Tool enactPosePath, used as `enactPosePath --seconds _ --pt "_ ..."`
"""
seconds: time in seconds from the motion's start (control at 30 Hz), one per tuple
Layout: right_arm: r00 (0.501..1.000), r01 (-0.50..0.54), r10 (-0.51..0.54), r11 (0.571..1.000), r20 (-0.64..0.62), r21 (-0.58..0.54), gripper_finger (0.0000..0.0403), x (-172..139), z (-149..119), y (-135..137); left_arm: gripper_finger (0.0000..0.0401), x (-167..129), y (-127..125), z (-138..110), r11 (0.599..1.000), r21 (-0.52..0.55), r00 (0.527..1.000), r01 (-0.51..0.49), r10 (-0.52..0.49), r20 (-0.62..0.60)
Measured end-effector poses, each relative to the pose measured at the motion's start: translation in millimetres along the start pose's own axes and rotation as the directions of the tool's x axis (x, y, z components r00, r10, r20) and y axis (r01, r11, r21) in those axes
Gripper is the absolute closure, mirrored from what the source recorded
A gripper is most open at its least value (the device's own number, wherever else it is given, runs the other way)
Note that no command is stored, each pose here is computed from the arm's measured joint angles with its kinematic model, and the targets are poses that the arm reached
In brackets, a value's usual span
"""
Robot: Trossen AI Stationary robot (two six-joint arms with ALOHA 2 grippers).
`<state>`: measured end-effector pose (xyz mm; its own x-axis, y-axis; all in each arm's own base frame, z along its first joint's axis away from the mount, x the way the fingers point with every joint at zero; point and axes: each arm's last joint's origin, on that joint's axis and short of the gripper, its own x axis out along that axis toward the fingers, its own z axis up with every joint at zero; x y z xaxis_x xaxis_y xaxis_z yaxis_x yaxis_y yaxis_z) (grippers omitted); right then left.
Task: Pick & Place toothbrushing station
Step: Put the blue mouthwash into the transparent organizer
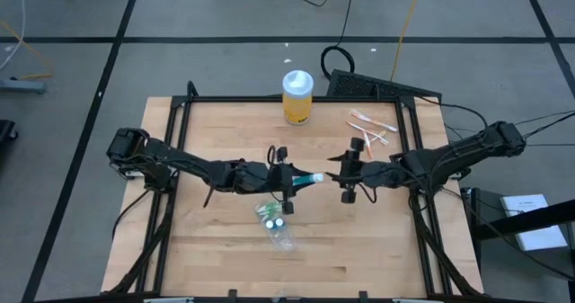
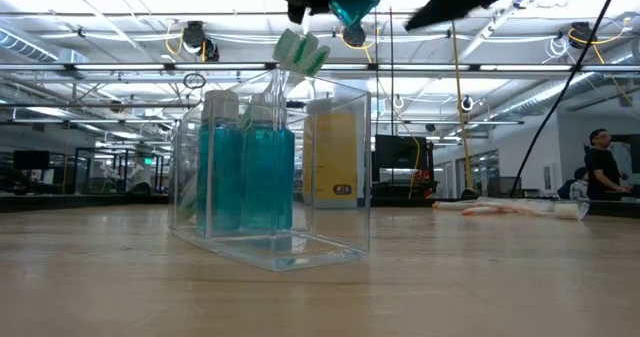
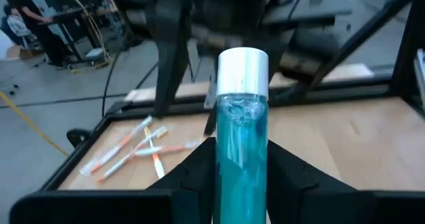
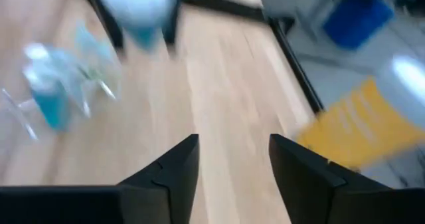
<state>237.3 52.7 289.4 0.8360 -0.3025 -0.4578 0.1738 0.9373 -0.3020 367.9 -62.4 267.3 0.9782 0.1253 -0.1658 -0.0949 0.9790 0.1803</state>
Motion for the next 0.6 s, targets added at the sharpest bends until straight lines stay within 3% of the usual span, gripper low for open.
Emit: enactPosePath --seconds 0.13,0.23,0.33,0.4,0.5,0.6 --pt "0.998 0.037 -0.033 0.997 -0.056 0.063 0.0207 0.6 -11.7 -2.2 0.0313 0.3 2.2 9.5 0.998 -0.027 0.993 0.052 -0.049 0.106" --pt "0.998 0.037 -0.041 0.994 0.04 0.102 0.0203 11.5 -22.2 2.4 0.0322 1.6 4.7 19.0 0.983 -0.032 0.955 0.179 -0.166 0.246" --pt "0.976 -0.001 -0.027 0.992 0.217 0.124 0.0205 19.0 -32.1 7.2 0.0322 2.3 9.1 21.0 0.97 -0.013 0.917 0.244 -0.226 0.329" --pt "0.93 -0.062 0.01 0.99 0.367 0.13 0.0207 19.6 -39.6 9.9 0.0322 6.1 14.7 17.1 0.972 -0.024 0.909 0.235 -0.211 0.359" --pt "0.816 -0.15 0.036 0.977 0.577 0.151 0.021 17.5 -51.8 11.1 0.0322 11.9 23.8 6.5 0.976 -0.057 0.903 0.21 -0.171 0.394" --pt "0.758 -0.182 0.036 0.971 0.651 0.157 0.021 20.9 -63.3 9.2 0.0322 23.9 29.4 -6.2 0.973 -0.098 0.901 0.209 -0.153 0.406"
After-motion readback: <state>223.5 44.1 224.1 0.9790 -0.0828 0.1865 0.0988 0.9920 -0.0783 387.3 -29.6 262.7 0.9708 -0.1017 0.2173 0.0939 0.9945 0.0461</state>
